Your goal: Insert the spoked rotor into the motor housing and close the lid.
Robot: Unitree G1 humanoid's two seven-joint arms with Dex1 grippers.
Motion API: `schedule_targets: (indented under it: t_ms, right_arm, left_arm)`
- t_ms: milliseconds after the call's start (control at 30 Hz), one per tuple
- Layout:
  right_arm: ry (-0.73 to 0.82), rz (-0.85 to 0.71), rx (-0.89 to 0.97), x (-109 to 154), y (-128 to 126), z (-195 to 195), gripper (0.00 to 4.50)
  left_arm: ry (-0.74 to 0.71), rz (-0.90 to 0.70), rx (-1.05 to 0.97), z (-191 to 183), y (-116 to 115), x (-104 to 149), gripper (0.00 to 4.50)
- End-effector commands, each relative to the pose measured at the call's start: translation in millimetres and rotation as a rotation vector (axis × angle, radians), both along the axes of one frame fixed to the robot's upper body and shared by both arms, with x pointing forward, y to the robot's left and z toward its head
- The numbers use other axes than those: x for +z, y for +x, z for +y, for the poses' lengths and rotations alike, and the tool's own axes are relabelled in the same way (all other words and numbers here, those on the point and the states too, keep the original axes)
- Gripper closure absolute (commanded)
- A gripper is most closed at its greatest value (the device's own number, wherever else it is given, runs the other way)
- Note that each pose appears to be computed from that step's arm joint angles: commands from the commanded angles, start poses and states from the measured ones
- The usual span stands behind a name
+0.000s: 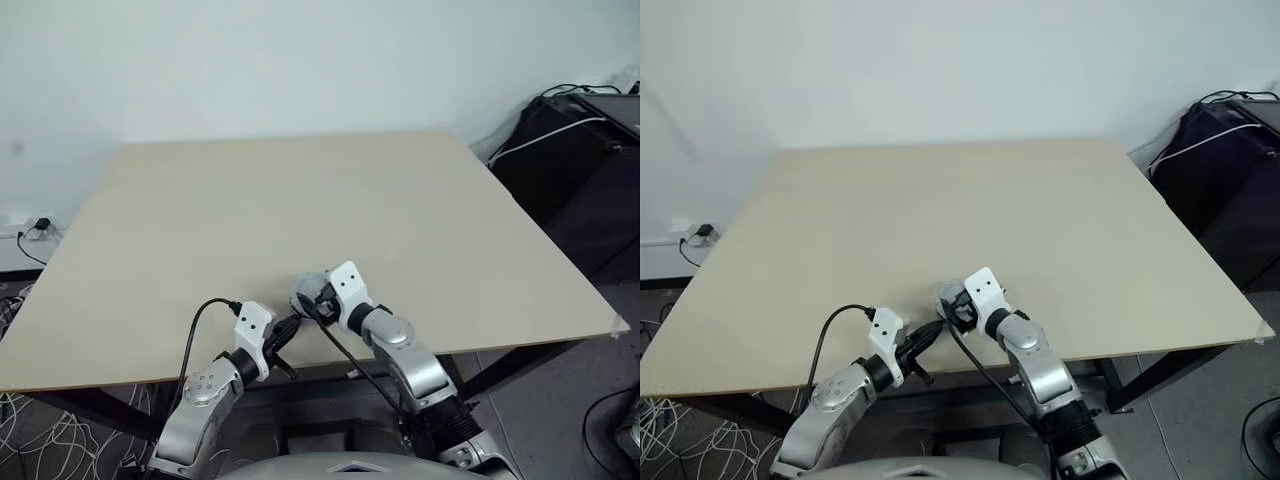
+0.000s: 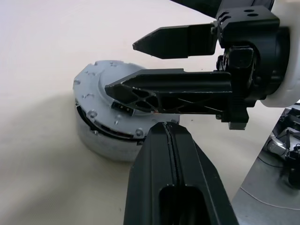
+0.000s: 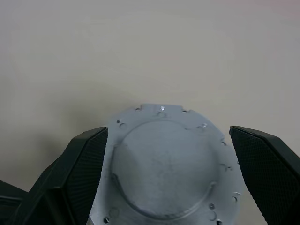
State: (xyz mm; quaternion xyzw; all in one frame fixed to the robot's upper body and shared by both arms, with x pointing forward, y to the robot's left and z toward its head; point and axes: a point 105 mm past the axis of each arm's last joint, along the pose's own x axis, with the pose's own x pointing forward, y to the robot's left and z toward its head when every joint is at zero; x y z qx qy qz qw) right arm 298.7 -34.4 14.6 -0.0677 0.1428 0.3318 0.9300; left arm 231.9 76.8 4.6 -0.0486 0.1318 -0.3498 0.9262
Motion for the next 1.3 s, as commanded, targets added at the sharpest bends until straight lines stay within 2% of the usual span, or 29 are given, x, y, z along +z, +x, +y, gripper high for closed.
schedule_targets:
  t_ms: [33,433,467,567,600,800,1067,1300]
  right_arm:
    - [0.014,-0.029,0.033,9,3,6,0.03]
    - [-0.015,0.044,-0.003,-11,9,-4,0.03]
    - [-0.017,0.046,-0.006,-12,9,-4,0.42]
    - [-0.014,0.048,-0.012,-11,11,-5,1.22]
    - [-0.004,0.052,-0.012,-10,11,-5,1.30]
    - [0.029,0.067,-0.010,-4,11,-7,1.29]
    - [-0.037,0.110,0.064,-10,4,-7,1.29]
    - [-0.087,0.125,0.051,-15,6,-11,1.29]
  left_arm:
    - [-0.014,-0.029,-0.011,-3,2,9,4.50]
    - [-0.025,-0.019,-0.015,-6,0,10,4.50]
    - [-0.026,-0.018,-0.017,-6,0,10,4.50]
    - [-0.025,-0.022,-0.014,-5,1,9,4.50]
    - [-0.026,-0.024,-0.014,-5,1,9,4.50]
    - [-0.027,-0.037,-0.009,-4,1,9,4.50]
    - [0.000,-0.036,0.000,5,3,5,4.50]
    - [0.025,-0.030,-0.009,14,5,4,4.50]
